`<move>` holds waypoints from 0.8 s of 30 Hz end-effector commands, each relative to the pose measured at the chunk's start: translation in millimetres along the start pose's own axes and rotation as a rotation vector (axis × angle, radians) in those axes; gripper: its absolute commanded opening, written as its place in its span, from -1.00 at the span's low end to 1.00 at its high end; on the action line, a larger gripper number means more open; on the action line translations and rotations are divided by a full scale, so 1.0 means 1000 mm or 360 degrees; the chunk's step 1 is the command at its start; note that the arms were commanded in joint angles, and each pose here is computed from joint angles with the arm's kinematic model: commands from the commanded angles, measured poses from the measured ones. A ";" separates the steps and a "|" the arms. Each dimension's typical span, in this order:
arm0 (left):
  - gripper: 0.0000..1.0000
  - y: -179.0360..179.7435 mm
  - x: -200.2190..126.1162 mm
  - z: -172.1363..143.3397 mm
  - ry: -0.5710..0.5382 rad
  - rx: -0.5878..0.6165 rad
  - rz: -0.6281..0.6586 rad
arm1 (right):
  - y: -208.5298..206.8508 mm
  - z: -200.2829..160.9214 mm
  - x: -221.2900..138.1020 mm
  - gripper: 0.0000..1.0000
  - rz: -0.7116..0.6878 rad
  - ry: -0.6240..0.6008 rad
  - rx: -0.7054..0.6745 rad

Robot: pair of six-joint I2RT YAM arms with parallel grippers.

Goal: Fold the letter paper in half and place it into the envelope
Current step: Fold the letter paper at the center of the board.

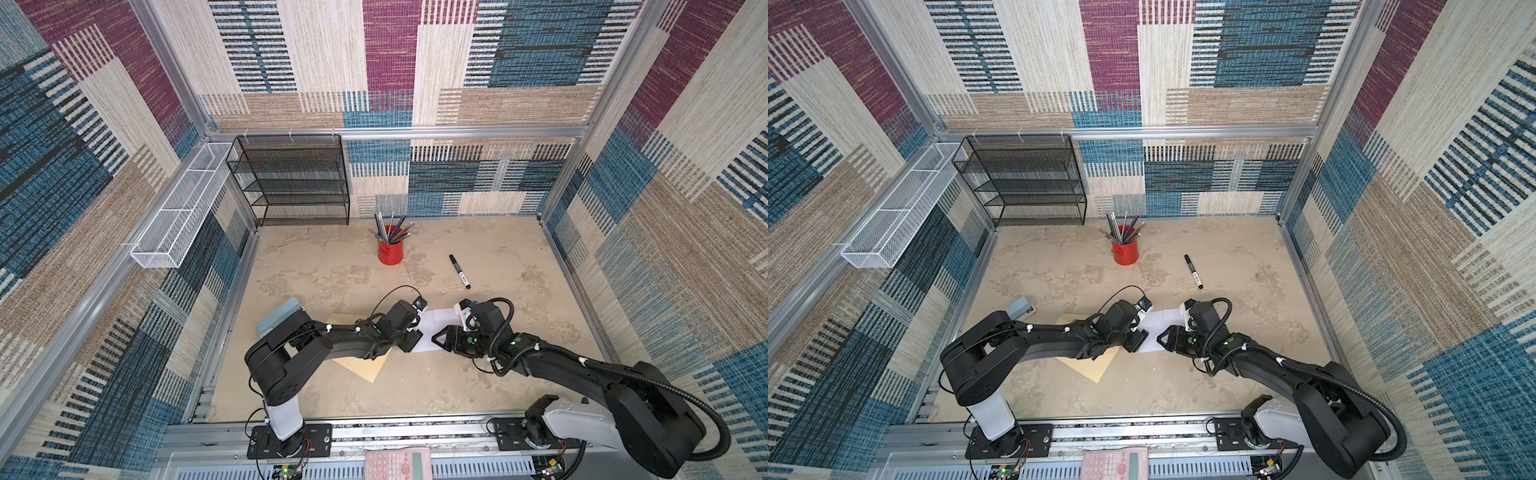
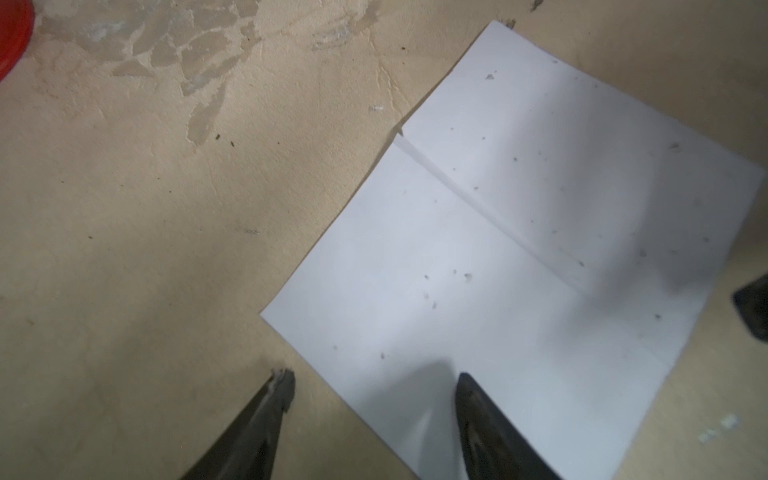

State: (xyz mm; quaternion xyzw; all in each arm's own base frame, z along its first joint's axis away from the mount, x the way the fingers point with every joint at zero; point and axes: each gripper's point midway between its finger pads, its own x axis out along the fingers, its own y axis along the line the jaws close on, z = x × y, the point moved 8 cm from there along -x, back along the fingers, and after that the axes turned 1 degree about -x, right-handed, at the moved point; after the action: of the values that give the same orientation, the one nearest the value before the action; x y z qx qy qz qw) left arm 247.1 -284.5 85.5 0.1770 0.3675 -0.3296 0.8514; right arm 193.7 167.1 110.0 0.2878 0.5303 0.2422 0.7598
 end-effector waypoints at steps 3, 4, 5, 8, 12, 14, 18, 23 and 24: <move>0.32 0.000 0.001 -0.014 0.0099 -0.0010 -0.0005 | 0.006 0.003 0.007 0.17 0.0106 -0.0010 0.0050; 0.32 0.000 0.001 -0.016 0.0101 -0.0009 -0.0006 | 0.005 0.003 0.007 0.17 0.0091 -0.0015 0.0054; 0.32 0.000 0.002 -0.016 0.0098 -0.0009 -0.0008 | 0.003 0.003 0.008 0.17 0.0067 -0.0020 0.0060; 0.32 0.000 0.003 -0.018 0.0105 -0.0006 -0.0009 | -0.003 0.001 0.009 0.18 0.0018 -0.0023 0.0080; 0.32 0.000 0.003 -0.018 0.0105 -0.0001 -0.0006 | -0.010 -0.003 0.011 0.18 -0.0023 -0.0008 0.0097; 0.32 0.000 0.003 -0.018 0.0101 0.0001 -0.0006 | -0.013 -0.004 0.011 0.18 -0.0047 -0.0016 0.0106; 0.31 -0.001 0.004 -0.020 0.0108 0.0000 -0.0012 | -0.021 -0.005 0.008 0.18 -0.0100 -0.0046 0.0138; 0.30 -0.001 0.006 -0.025 0.0118 -0.0001 -0.0016 | -0.028 -0.001 -0.001 0.18 -0.0115 -0.0117 0.0169; 0.30 -0.001 0.007 -0.026 0.0121 -0.0001 -0.0016 | -0.028 0.001 -0.004 0.18 -0.0120 -0.0134 0.0169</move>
State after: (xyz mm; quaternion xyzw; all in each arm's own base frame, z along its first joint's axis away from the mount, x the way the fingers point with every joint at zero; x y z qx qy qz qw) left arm 247.0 -285.0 81.1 0.1621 0.3542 -0.3326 0.8589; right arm 194.8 151.3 93.6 0.3196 0.5242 0.1935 0.7652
